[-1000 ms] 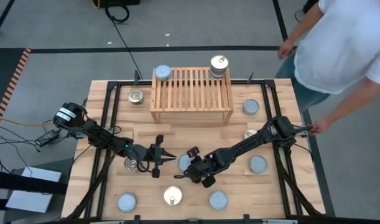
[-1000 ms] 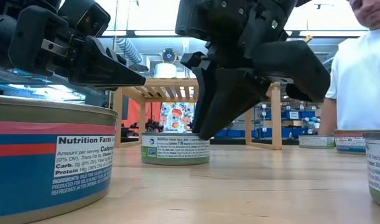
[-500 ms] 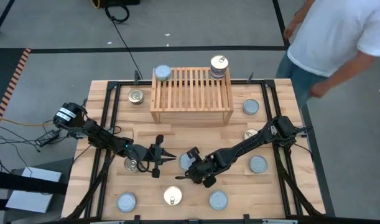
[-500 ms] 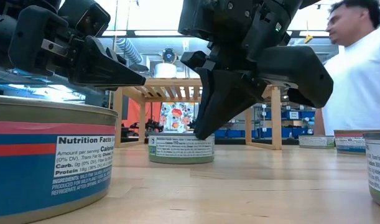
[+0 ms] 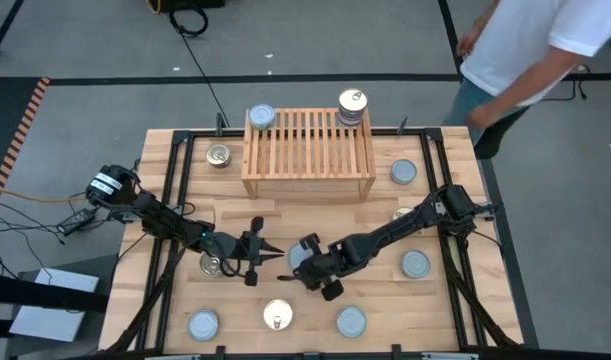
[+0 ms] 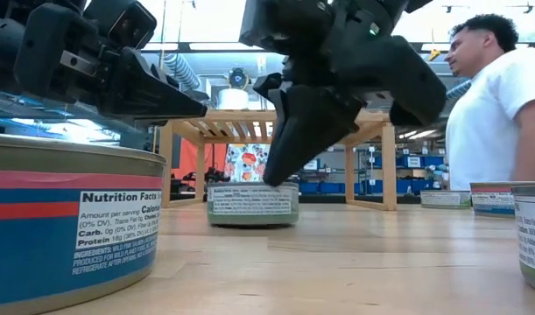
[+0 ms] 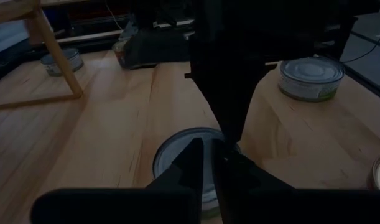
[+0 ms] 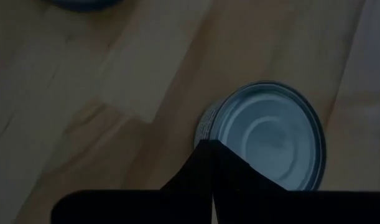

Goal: Stack canned seafood by type on shelf
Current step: Stack the green tuna can on top of the other green tuna can on the shelf

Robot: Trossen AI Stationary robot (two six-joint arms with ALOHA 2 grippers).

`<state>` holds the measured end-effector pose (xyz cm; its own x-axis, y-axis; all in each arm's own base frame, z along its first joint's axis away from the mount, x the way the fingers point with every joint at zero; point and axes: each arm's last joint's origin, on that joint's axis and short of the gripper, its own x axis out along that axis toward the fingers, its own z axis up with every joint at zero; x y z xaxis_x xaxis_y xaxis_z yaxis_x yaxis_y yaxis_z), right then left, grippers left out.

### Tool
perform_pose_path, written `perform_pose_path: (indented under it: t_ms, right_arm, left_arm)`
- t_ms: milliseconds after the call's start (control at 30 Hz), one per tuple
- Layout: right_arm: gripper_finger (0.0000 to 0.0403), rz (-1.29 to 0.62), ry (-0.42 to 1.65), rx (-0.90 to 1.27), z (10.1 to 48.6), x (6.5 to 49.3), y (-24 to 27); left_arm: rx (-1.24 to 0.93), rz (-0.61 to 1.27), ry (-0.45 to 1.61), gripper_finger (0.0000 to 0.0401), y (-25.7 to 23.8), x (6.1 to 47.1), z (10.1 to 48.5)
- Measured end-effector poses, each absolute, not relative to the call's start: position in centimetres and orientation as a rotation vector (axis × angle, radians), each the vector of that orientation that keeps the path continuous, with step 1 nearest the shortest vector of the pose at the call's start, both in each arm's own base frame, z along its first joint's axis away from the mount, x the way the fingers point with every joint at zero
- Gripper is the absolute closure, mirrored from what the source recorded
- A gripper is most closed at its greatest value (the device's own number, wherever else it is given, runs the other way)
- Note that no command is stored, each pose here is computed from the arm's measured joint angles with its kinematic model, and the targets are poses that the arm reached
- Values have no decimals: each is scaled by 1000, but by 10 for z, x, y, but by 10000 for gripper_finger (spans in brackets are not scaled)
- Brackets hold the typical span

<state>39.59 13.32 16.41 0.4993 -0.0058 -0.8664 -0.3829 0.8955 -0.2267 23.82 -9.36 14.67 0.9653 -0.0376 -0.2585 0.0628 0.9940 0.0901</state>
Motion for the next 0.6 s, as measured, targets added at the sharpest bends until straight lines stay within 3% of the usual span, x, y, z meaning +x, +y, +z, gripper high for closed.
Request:
perform_pose_path:
  t_ms: [433,600]
  right_arm:
    - [402,172,1013,-303,180,407,123]
    - [402,158,1029,-291,183,407,121]
  left_arm:
    - [146,-60,346,363,-102,251,155]
    - [202,-71,347,341,-110,251,157]
